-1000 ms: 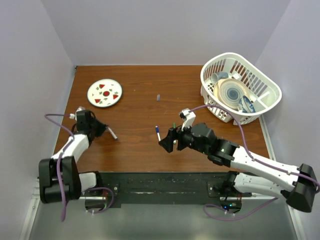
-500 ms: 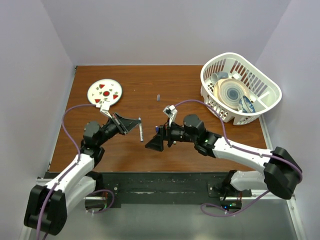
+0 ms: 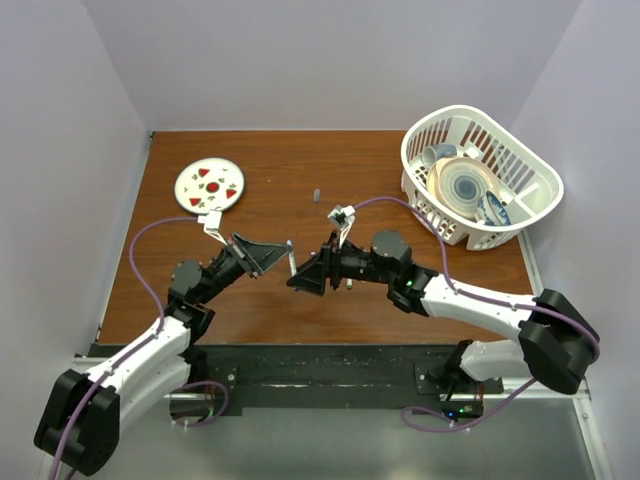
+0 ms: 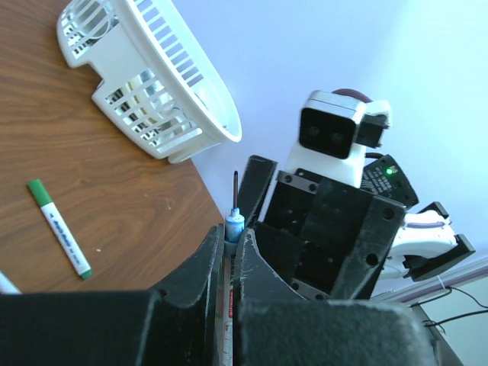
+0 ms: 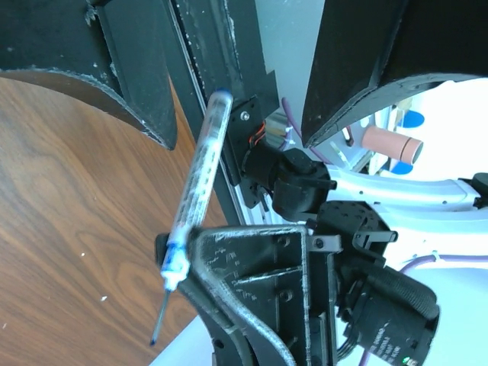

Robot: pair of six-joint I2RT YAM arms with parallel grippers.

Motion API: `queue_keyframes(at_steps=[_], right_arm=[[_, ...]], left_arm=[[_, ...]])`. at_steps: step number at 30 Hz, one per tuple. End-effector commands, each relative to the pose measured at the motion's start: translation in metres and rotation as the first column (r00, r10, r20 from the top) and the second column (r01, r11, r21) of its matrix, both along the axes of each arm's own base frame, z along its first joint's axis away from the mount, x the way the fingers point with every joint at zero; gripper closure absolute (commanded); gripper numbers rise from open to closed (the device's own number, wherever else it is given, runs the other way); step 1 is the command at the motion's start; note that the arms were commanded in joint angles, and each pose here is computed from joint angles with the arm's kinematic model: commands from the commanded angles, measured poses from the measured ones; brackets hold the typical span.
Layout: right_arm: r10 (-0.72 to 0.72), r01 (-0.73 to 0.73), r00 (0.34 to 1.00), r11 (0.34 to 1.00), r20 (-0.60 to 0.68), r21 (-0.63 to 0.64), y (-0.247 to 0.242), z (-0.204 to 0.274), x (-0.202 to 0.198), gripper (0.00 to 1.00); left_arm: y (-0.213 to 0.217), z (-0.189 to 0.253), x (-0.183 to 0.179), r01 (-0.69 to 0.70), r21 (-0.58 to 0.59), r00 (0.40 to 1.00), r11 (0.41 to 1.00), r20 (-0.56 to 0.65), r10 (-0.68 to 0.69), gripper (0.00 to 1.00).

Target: Insert the pens into the pen caps

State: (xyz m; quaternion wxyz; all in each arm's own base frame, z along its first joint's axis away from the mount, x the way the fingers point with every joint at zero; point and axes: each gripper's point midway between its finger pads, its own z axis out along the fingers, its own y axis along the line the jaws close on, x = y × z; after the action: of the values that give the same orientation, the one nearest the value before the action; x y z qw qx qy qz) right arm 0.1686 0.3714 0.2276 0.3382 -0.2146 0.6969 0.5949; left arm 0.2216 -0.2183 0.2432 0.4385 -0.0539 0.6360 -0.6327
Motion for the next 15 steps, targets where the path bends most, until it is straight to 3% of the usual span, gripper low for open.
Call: queue_keyframes(at_steps=[1, 6, 10, 11, 12, 14, 15], right_arm=[[0.018, -0.020, 1.000, 0.996, 0.020, 0.085, 0.007, 0.019, 0.001, 0.31], [0.048, -0.046, 0.999, 0.995, -0.016, 0.086, 0.012, 0.012, -0.002, 0.44], [0.056, -0.054, 0.998, 0.994, -0.017, 0.099, 0.014, 0.012, -0.002, 0.64], [0.064, -0.062, 0.998, 0.993, -0.013, 0.103, 0.014, 0.013, -0.004, 0.72], [0.074, -0.073, 0.997, 0.992, -0.007, 0.107, 0.015, 0.013, -0.005, 1.00], [0.082, -0.082, 0.997, 0.989, -0.001, 0.120, 0.014, 0.016, -0.007, 1.00], [0.081, -0.080, 0.997, 0.990, -0.006, 0.115, 0.013, 0.013, -0.007, 1.00]], left_arm=[[-0.002, 0.031, -0.004, -0.005, -0.095, 0.997, 0.995, 0.081, 0.013, 1.00], [-0.008, 0.039, -0.005, 0.004, -0.119, 0.995, 0.993, 0.096, 0.008, 1.00], [-0.015, 0.043, -0.008, 0.026, -0.125, 0.994, 0.992, 0.107, -0.013, 1.00], [-0.018, 0.042, -0.010, 0.035, -0.124, 0.994, 0.992, 0.105, -0.022, 1.00], [-0.019, 0.042, -0.009, 0.037, -0.120, 0.994, 0.992, 0.105, -0.024, 1.00], [-0.023, 0.042, -0.011, 0.058, -0.094, 0.991, 0.994, 0.129, -0.046, 0.98], [-0.025, 0.044, -0.010, 0.063, -0.085, 0.989, 0.994, 0.141, -0.050, 0.87]])
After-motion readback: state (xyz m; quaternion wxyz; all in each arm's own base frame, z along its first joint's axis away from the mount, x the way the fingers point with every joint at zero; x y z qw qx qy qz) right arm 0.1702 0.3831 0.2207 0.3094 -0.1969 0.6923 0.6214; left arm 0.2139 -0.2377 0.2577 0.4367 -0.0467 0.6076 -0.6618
